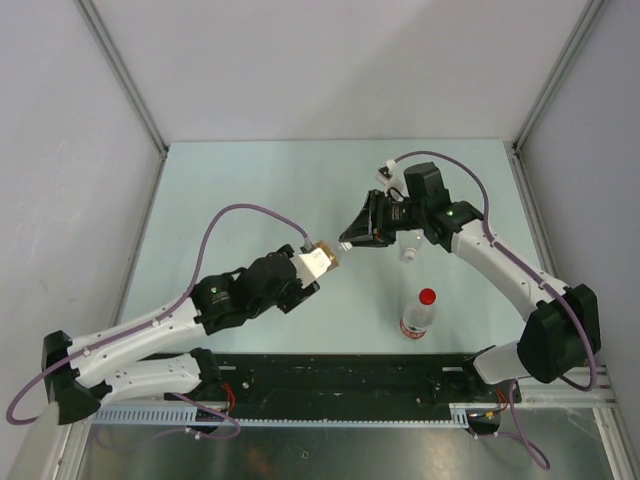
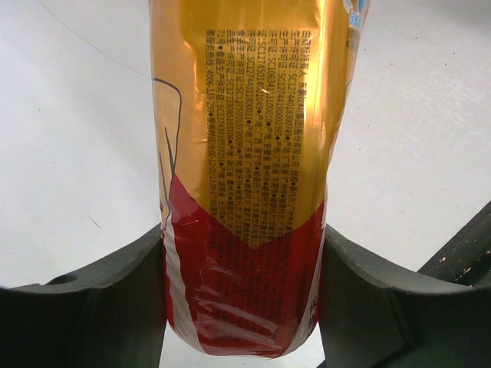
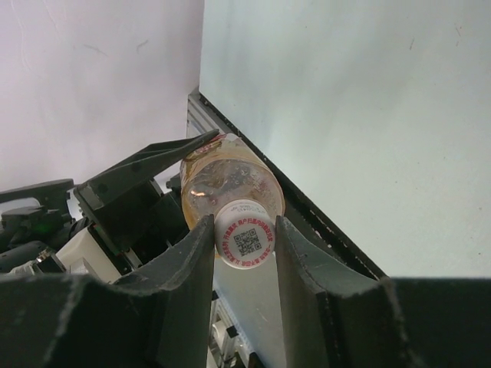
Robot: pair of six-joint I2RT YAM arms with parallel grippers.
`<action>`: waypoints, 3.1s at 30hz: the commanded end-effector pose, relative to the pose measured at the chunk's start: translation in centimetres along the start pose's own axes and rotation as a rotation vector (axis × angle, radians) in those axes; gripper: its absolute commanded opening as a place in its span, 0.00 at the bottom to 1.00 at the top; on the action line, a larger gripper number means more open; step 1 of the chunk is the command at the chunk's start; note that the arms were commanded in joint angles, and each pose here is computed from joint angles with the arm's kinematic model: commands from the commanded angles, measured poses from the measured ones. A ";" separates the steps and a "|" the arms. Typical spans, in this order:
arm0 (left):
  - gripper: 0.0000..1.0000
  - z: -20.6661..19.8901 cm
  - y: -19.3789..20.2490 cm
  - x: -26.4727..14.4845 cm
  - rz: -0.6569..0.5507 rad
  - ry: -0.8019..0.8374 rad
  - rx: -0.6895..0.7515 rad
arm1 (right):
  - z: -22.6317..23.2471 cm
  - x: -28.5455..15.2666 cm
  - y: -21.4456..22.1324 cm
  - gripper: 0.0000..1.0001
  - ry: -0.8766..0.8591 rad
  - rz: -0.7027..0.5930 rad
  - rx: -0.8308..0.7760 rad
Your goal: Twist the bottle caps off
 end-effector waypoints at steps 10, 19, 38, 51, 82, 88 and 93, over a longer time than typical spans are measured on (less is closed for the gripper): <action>0.00 -0.6 -3.7 -3.3 -0.207 0.127 -0.053 | 6.7 -4.2 0.3 0.00 -0.151 -0.167 -0.330; 0.00 -3.2 -7.0 -5.5 -0.349 0.348 -0.099 | 8.8 -6.3 1.7 0.00 -0.248 -0.216 -0.487; 0.00 -7.7 -10.9 -13.2 -0.683 0.828 -0.080 | 12.6 -10.6 6.4 0.00 -0.459 -0.230 -0.873; 0.00 -10.4 -11.3 -16.2 -0.704 1.186 -0.013 | 13.2 -11.9 8.2 0.00 -0.519 -0.217 -1.027; 0.00 -3.3 -9.0 -9.7 -0.673 0.473 -0.249 | 12.4 -11.9 5.6 0.99 -0.355 -0.369 -0.953; 0.00 -1.3 -7.9 -8.2 -0.601 0.313 -0.256 | 12.0 -11.4 4.5 0.99 -0.309 -0.400 -0.905; 0.00 -0.6 -7.6 -7.4 -0.549 0.255 -0.215 | 11.5 -10.6 3.2 0.99 -0.272 -0.416 -0.835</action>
Point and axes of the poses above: each gripper's point midway between its finger pads, its own x axis out along the fingers, its own z axis along the line the jaws close on, y = z × x, the point moved 3 cm from there along -x, back along the fingers, and after that the axes turned 1 degree about -x, right-handed, at the moved point
